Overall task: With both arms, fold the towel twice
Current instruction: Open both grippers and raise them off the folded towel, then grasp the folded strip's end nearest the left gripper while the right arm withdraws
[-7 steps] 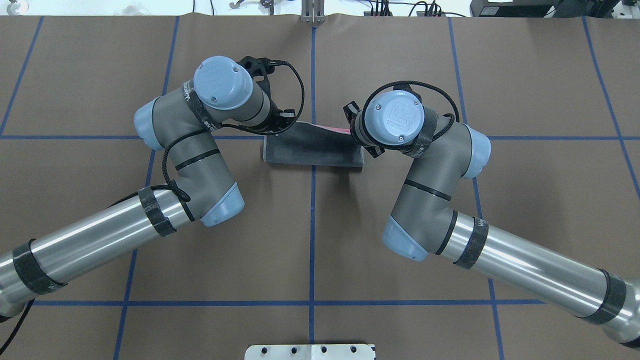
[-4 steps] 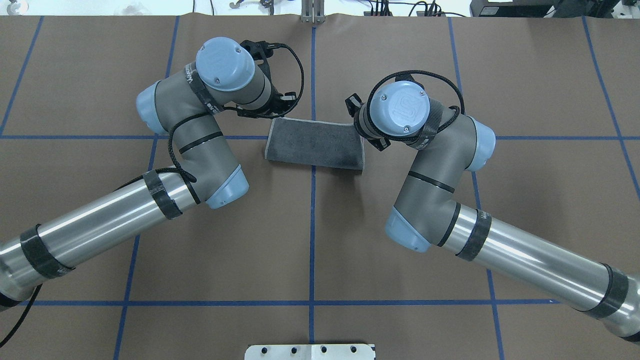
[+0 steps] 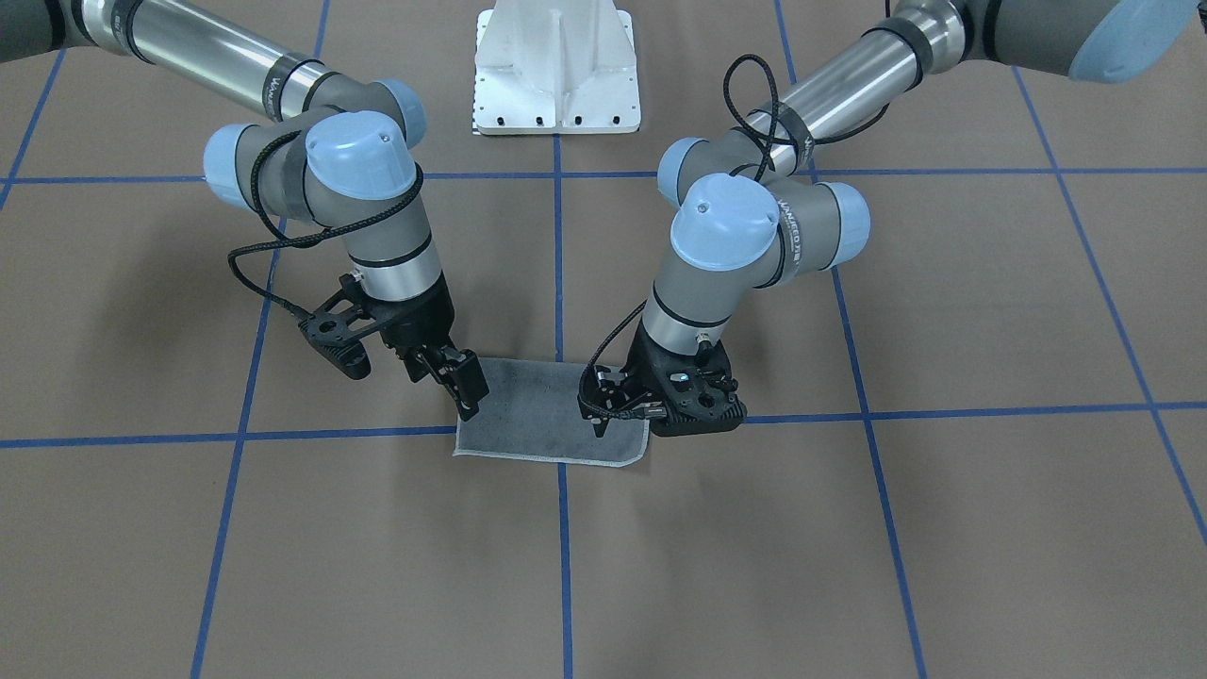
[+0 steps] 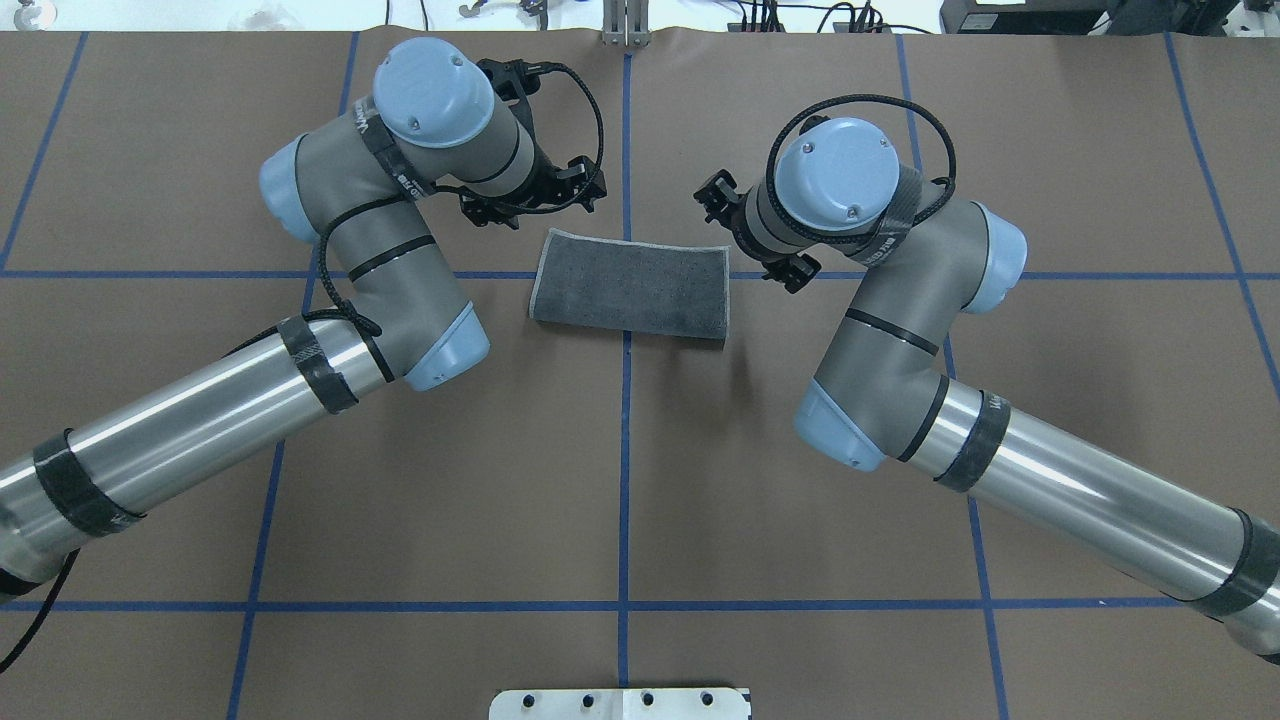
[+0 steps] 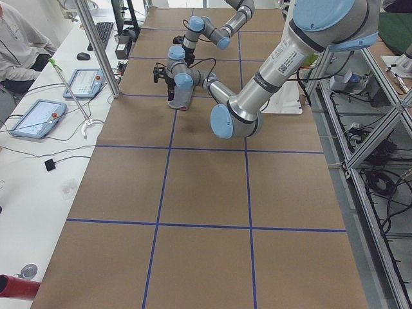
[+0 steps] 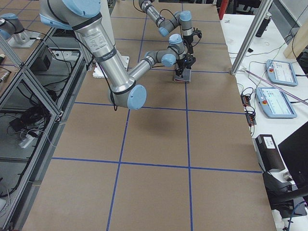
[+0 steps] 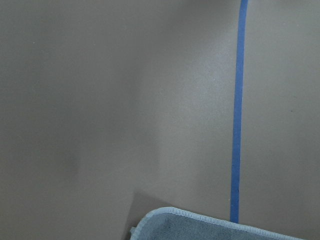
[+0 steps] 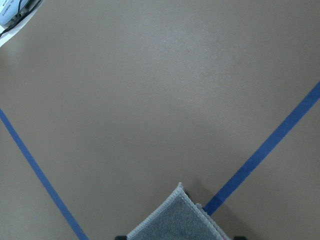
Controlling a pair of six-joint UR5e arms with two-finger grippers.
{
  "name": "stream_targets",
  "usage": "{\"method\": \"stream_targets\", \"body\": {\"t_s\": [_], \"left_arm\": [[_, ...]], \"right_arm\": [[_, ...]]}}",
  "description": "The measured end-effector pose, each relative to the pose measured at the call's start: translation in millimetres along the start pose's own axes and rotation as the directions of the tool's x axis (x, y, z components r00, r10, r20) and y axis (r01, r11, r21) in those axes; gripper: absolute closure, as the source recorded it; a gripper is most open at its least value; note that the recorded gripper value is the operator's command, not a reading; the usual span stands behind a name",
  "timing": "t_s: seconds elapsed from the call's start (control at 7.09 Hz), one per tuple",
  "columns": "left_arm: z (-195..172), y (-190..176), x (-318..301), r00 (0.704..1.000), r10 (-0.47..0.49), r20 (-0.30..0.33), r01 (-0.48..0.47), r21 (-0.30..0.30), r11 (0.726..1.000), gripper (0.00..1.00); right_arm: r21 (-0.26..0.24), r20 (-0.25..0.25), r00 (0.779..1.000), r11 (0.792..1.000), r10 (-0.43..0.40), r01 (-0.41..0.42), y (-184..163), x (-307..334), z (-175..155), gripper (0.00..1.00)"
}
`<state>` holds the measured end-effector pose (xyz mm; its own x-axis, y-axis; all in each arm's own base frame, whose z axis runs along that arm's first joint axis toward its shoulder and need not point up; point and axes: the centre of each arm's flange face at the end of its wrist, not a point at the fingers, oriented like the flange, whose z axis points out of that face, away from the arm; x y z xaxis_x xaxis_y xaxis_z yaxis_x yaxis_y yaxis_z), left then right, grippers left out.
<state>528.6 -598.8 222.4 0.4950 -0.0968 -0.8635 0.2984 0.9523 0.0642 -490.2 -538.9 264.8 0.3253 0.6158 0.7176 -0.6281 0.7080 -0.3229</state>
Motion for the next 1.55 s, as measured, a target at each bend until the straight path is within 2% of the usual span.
{"method": "stream_targets", "body": {"t_s": [0.14, 0.28, 0.56, 0.71, 0.99, 1.13, 1.27, 1.55], "left_arm": [[5.9, 8.1, -23.0, 0.998, -0.001, -0.063, 0.002, 0.007, 1.000, 0.00], [9.2, 15.3, -44.6, 0.991, -0.049, -0.122, 0.050, 0.005, 0.999, 0.00], [8.2, 23.2, -63.2, 0.957, -0.227, -0.180, 0.226, -0.026, 0.974, 0.02], [7.4, 28.9, -69.9, 0.936, -0.300, -0.184, 0.297, -0.045, 0.954, 0.06], [8.6, 49.2, -76.6, 0.900, -0.398, -0.178, 0.389, -0.086, 0.917, 0.09], [13.5, 62.3, -75.0, 0.887, -0.430, -0.169, 0.417, -0.108, 0.902, 0.13], [19.8, 77.0, -72.5, 0.879, -0.448, -0.163, 0.431, -0.129, 0.893, 0.29], [26.5, 92.7, -79.1, 0.869, -0.466, -0.167, 0.445, -0.152, 0.883, 0.48]], "right_arm": [[-0.028, -0.022, 0.997, 0.996, -0.079, 0.079, -14.8, 14.3, 0.4, 0.00], [-0.055, -0.038, 0.985, 0.985, -0.166, 0.164, -32.5, 31.9, -1.0, 0.00], [-0.110, -0.058, 0.949, 0.947, -0.311, 0.303, -74.5, 63.7, -8.5, 0.00], [-0.130, -0.078, 0.918, 0.916, -0.390, 0.378, -94.5, 74.8, -15.3, 0.00], [-0.165, -0.121, 0.838, 0.843, -0.532, 0.512, -119.5, 87.1, -37.8, 0.00], [-0.185, -0.124, 0.805, 0.811, -0.580, 0.555, -130.8, 93.1, -47.3, 0.00], [-0.198, -0.120, 0.787, 0.791, -0.605, 0.578, -139.3, 99.7, -52.0, 0.00], [-0.203, -0.115, 0.777, 0.780, -0.619, 0.592, -144.8, 103.8, -56.1, 0.00]]}}
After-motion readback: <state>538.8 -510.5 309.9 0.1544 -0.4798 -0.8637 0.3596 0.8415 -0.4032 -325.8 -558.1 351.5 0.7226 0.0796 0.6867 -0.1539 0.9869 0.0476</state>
